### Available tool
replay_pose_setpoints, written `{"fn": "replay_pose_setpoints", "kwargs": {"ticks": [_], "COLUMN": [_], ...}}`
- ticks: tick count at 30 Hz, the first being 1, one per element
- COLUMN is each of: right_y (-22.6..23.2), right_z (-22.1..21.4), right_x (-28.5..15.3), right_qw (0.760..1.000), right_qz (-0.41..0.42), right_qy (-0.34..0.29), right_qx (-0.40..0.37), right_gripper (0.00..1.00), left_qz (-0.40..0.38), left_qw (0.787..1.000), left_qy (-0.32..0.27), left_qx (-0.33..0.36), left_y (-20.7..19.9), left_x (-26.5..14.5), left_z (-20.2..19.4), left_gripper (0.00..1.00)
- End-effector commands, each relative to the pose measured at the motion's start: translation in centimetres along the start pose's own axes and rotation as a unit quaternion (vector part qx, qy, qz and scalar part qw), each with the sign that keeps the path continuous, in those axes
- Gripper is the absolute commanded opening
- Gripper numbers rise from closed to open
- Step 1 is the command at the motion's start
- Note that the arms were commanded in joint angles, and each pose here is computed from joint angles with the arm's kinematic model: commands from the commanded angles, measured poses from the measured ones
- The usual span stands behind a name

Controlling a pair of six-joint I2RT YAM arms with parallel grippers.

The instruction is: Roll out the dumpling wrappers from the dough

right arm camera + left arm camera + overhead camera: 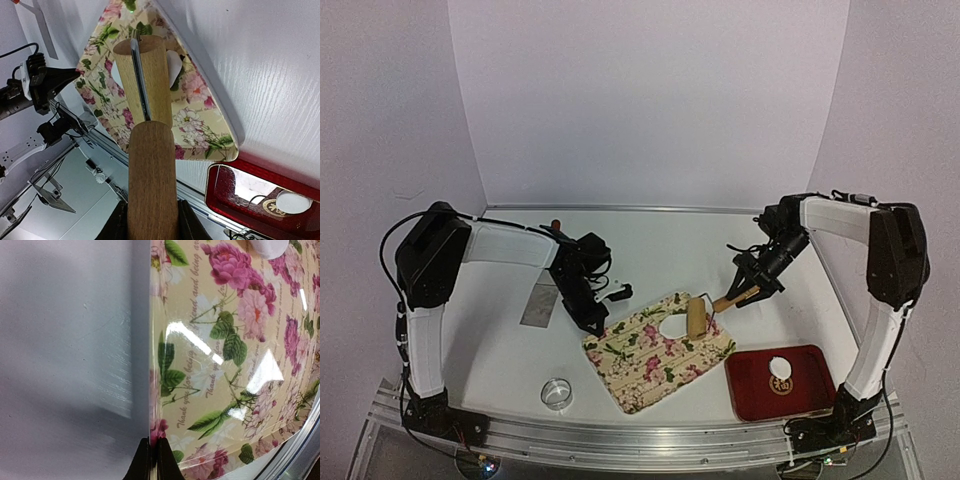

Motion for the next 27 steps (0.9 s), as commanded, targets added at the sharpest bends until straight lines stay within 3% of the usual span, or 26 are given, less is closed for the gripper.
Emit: {"fn": "replay_pose_setpoints", "kwargs": {"ticks": [1,10,16,22,27], "right_y": [-0.1,-5.4,-5.3,-4.8,-6.4], "right_z": [1.4,0.5,0.2,1.0,0.8], "right_x": [0.2,2.7,7.0,8.2,5.6], "right_qw": [1.0,0.992,0.985,0.985,0.984], "right_qz": [0.005,-0.088,-0.1,-0.11,-0.135], "right_qy": [0.005,0.078,0.131,0.127,0.104], "right_qx": [-0.001,0.052,0.043,0.037,0.054], "right_gripper": [0.0,0.0,0.0,0.0,0.0], "left_qz": [0.04,0.04,0.035,0.031,0.04], "left_qw": [0.999,0.999,0.999,0.999,0.999], "left_qy": [0.019,0.016,0.014,0.01,0.017], "left_qx": [0.024,0.032,0.03,0.02,0.013], "left_y": [0.8,0.4,0.1,0.0,0.3], "left_x": [0.6,0.5,0.6,0.5,0.7], "left_z": [-0.3,-0.2,-0.1,-0.2,-0.7], "left_gripper": [0.0,0.0,0.0,0.0,0.0]}}
Point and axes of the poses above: each gripper's point midway between its finger pads, its own x axis out along the fingers, its own y axis along the line the jaws close on, z = x × y, the point moved 1 cm from there along -x, back along the fingers, and after that the axes turned 12 degrees about -x, right-handed, at the moved point
